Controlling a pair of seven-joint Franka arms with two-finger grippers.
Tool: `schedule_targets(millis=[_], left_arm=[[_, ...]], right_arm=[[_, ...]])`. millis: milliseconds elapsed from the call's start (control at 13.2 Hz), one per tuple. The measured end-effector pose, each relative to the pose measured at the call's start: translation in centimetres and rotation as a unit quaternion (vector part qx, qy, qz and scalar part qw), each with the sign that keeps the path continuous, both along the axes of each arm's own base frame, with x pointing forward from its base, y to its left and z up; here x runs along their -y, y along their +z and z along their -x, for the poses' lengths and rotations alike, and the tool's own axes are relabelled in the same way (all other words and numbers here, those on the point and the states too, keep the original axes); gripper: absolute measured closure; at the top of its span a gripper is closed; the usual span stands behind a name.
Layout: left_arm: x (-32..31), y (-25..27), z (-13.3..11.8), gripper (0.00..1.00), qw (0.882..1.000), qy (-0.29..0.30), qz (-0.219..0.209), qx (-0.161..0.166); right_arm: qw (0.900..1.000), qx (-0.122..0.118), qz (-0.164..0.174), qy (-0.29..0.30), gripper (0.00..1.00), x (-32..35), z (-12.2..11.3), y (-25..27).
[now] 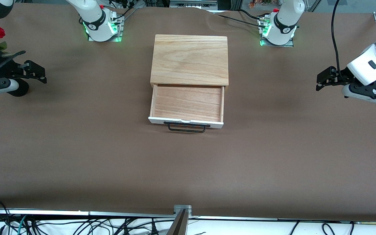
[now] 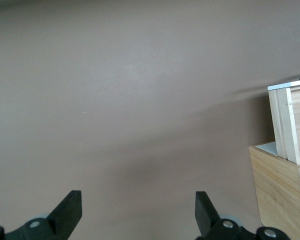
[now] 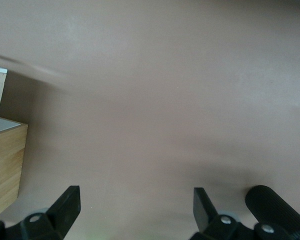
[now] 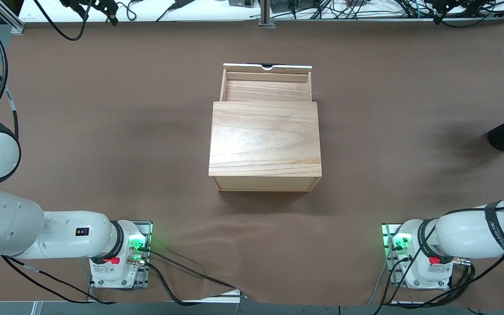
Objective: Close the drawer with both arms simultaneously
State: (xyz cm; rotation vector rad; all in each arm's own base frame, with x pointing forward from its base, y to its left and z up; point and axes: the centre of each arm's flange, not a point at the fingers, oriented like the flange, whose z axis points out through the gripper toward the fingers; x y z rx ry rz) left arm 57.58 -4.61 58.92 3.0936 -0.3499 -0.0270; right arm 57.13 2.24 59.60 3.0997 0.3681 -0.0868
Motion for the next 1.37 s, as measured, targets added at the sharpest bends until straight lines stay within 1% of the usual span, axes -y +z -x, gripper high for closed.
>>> schedule_targets(millis=[1366], left_arm=[[-0.02, -0.54, -0.24, 0.00, 1.000, 0.000, 0.000, -0.005]], right_arm=[[1.000, -0.004, 0.000, 0.000, 0.00, -0.11, -0.25, -0.49]])
